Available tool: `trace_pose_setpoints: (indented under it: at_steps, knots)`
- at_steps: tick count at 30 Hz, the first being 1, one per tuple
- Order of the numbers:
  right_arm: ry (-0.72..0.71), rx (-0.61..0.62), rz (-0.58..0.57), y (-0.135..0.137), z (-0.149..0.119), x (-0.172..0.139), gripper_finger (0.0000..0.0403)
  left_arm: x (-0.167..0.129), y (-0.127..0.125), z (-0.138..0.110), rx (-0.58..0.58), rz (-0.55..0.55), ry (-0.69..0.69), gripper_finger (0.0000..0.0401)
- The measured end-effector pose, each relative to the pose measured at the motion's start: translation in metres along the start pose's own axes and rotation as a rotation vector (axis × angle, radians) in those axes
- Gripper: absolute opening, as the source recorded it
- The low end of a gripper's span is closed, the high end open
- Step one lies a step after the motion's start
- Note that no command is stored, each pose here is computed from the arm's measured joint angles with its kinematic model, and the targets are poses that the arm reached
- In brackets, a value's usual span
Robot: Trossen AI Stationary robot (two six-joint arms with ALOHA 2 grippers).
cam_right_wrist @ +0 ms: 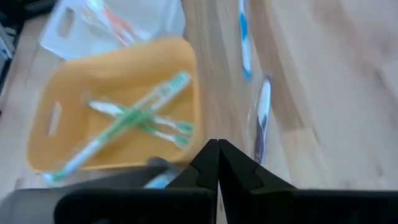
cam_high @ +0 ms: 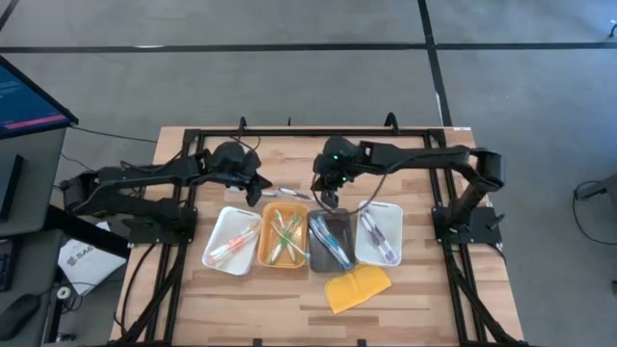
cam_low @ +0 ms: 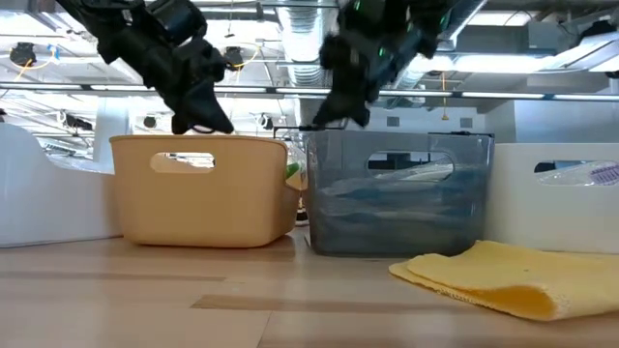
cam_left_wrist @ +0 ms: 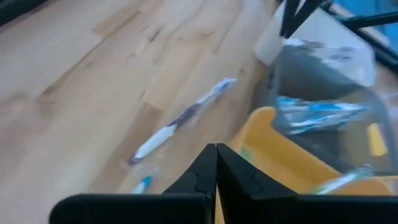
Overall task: Pick & Place Toothbrushes
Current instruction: Put the blue toothbrush into the black bin
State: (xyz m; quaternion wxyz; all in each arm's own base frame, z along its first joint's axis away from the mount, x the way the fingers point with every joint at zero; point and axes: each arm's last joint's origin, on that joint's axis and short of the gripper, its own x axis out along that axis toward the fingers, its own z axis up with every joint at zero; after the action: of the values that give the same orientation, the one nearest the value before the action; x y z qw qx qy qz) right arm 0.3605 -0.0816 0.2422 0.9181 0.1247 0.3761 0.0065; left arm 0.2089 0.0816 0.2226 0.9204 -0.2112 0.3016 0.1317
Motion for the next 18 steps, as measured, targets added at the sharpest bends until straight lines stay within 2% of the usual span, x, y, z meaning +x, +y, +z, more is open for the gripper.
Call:
trace_pose_setpoints:
  at_steps: [8,13,18]
  knots:
    - [-0.170,-0.109,-0.095,0.044,0.014,-0.045,0.0000,-0.004,-0.011,0.002,0.004,-0.029,-0.037,0.0000]
    - [-0.224,-0.099,-0.112,0.043,0.013,-0.064,0.0000,-0.004,-0.011,0.002,0.002,-0.026,-0.038,0.0000]
    - [-0.218,-0.089,-0.144,0.035,0.012,-0.068,0.0000,-0.004,-0.011,0.002,0.007,-0.021,-0.039,0.0000]
